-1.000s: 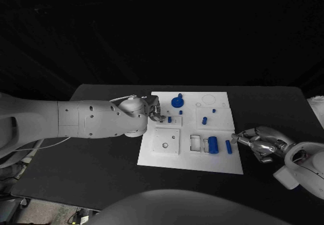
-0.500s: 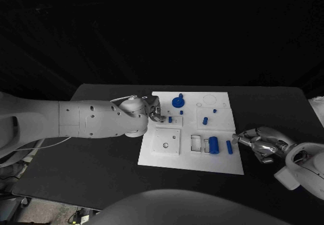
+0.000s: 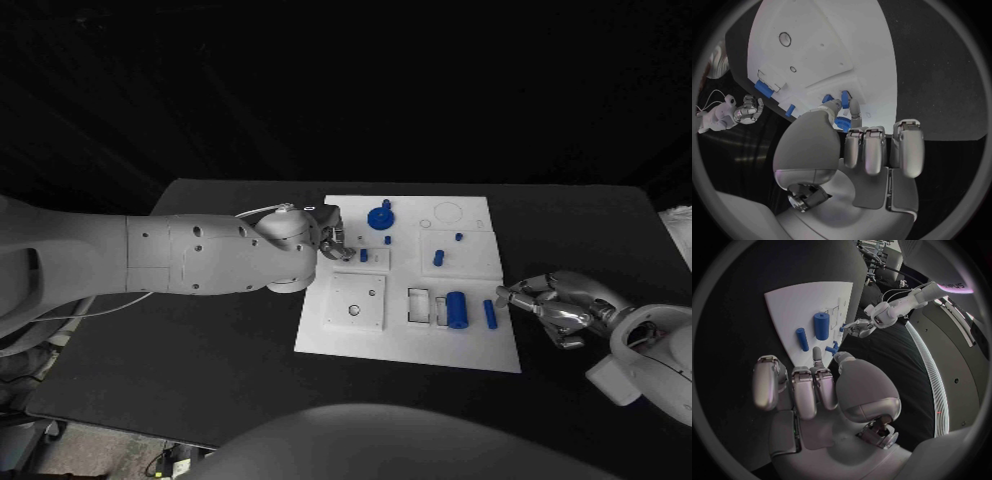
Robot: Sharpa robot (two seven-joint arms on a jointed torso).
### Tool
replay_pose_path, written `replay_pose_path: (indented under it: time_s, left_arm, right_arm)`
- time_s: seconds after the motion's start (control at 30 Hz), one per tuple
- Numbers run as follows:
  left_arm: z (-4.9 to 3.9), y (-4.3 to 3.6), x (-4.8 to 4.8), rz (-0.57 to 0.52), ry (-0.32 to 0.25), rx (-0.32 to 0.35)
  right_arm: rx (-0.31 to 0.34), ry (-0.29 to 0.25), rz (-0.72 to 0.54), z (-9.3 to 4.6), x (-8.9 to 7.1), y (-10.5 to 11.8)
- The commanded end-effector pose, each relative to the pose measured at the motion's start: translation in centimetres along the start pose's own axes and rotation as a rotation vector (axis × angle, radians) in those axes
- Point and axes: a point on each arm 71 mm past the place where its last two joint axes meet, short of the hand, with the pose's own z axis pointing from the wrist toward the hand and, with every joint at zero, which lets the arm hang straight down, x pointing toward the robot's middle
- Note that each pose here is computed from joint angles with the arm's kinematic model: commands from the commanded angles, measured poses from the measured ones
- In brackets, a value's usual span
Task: Assemble the parts on the task board
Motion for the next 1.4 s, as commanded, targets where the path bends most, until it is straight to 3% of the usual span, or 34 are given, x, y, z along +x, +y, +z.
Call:
replay_pose_path:
  time_s: [0.03, 1.4]
  left_arm:
    - [-0.05, 0.12, 0.14, 0.007, 0.013, -0.035]
    - [-0.24, 0.43, 0.09, -0.006, 0.002, -0.03]
  right_arm:
    - [-0.006, 0.012, -0.01, -0.01, 0.15, 0.03]
    - [-0.007, 0.012, -0.01, 0.0, 0.17, -0.02]
